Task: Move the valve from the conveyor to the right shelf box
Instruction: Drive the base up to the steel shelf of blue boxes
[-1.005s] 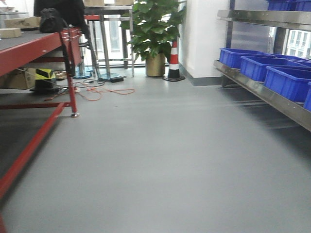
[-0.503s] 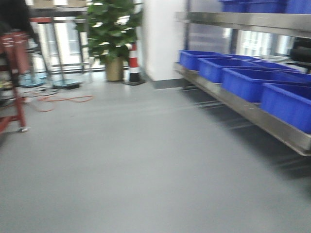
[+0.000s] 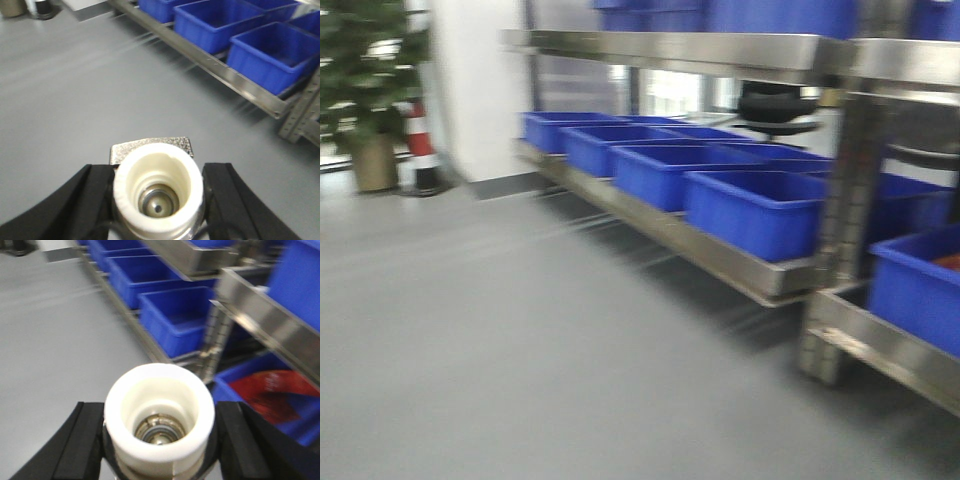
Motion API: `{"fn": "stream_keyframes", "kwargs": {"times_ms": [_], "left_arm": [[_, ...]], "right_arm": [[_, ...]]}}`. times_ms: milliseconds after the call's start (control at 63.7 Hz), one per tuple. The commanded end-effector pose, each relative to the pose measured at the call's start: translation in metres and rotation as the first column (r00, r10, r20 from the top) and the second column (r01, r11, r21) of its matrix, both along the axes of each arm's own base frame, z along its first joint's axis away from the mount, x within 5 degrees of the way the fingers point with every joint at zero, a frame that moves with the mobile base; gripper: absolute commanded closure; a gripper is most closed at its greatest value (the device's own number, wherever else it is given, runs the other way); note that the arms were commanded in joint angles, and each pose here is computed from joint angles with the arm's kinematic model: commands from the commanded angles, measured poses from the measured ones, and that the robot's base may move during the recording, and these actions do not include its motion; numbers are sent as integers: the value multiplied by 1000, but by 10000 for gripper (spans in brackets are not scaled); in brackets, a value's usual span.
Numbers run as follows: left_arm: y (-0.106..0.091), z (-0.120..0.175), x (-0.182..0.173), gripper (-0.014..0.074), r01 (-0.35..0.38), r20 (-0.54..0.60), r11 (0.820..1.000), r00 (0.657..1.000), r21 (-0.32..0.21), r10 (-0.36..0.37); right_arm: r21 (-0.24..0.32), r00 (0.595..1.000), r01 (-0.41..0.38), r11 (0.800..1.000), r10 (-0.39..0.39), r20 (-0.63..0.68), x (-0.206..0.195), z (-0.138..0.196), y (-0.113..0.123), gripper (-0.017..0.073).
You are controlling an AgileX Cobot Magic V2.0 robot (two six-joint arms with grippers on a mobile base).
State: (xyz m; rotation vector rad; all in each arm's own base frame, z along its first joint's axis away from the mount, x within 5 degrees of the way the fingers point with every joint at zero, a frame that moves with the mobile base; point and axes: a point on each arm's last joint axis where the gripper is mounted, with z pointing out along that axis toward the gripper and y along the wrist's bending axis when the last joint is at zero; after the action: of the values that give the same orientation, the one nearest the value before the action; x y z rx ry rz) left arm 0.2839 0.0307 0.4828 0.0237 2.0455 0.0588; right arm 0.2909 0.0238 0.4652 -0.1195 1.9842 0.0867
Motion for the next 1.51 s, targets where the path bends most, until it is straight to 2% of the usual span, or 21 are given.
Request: {"fn": "stream_keyframes", "kwargs": {"times_ms": [0,1492], "left_arm": [[-2,11,-3,704,-1,80,1000,997,-11,2],[-2,11,-3,704,-1,80,1000,997,-11,2]], "right_arm": [[-4,993,4,1000,-3,114,-5,18,-1,713],[-4,993,4,1000,-3,114,-5,18,-1,713]]}}
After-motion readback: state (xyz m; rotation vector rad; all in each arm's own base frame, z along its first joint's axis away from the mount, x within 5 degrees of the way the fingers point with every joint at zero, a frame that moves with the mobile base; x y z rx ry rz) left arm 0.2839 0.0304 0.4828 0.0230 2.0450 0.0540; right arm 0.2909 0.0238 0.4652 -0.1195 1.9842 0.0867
